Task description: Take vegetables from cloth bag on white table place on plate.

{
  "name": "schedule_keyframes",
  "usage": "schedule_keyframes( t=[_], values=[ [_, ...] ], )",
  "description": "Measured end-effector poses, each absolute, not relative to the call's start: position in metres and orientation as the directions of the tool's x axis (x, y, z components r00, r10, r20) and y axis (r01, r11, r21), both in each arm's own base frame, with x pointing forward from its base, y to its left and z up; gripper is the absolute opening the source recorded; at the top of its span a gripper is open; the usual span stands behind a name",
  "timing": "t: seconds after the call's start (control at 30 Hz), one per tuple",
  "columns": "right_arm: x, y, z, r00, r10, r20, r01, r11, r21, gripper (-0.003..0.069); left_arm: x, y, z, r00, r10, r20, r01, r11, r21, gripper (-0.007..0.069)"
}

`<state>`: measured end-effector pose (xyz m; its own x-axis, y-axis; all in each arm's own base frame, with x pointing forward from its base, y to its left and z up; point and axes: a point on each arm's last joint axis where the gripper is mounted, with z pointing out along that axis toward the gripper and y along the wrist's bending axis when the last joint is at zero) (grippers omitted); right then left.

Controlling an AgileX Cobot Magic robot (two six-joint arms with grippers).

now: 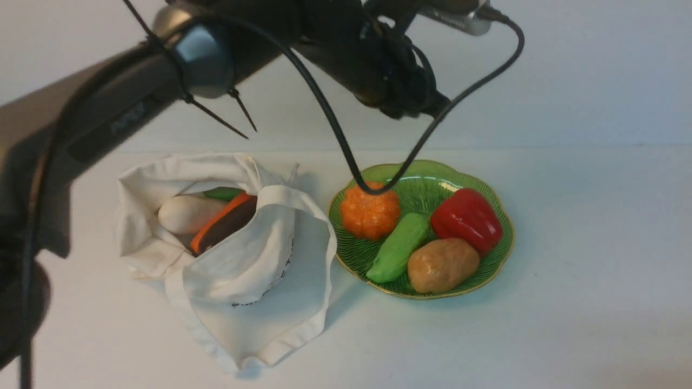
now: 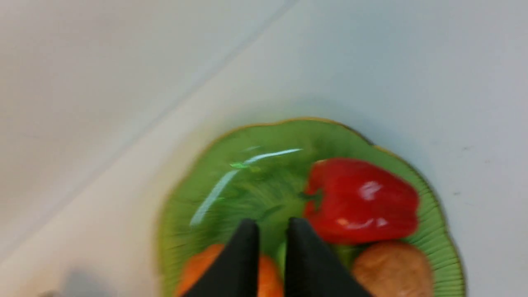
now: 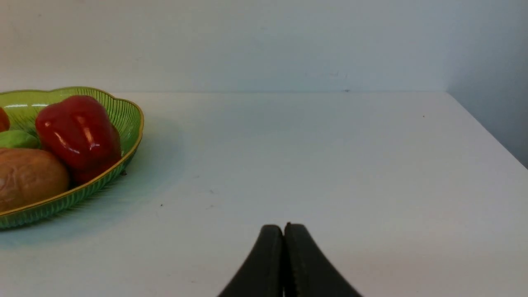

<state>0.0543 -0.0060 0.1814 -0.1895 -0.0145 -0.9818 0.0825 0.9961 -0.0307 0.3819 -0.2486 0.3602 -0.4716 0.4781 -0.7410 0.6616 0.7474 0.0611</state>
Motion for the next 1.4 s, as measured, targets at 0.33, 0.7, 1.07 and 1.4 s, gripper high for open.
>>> schedule_keyframes(
  t=[0.33,0.7,1.07,1.4],
  values=[
    [0.054,-0.006,0.181,-0.19,-0.015,-0.982,0.083,0.996,-0.031,-0.001,0.329,-0.166,0.462,-0.454,0.39,-0.801,0.496,0.857,0.136,-0.0005],
    [0.054,-0.006,0.181,-0.19,-0.015,-0.982,0.083,0.996,-0.031,-0.001,0.219,-0.098,0.503,-0.382,0.279,-0.881,0.423,0.9,0.102,-0.0005],
    [0.054,-0.006,0.181,-0.19,-0.015,-0.982,0.083,0.996,-0.031,-0.001,0.124,-0.061,0.442,-0.292,0.063,-0.954,0.429,0.9,-0.072,-0.0005],
    [0.054,-0.006,0.181,-0.19,-0.015,-0.982,0.083,0.996,-0.031,-0.001,0.079,-0.044,0.399,-0.308,0.005,-0.951,0.449,0.882,-0.141,-0.0005]
  ],
)
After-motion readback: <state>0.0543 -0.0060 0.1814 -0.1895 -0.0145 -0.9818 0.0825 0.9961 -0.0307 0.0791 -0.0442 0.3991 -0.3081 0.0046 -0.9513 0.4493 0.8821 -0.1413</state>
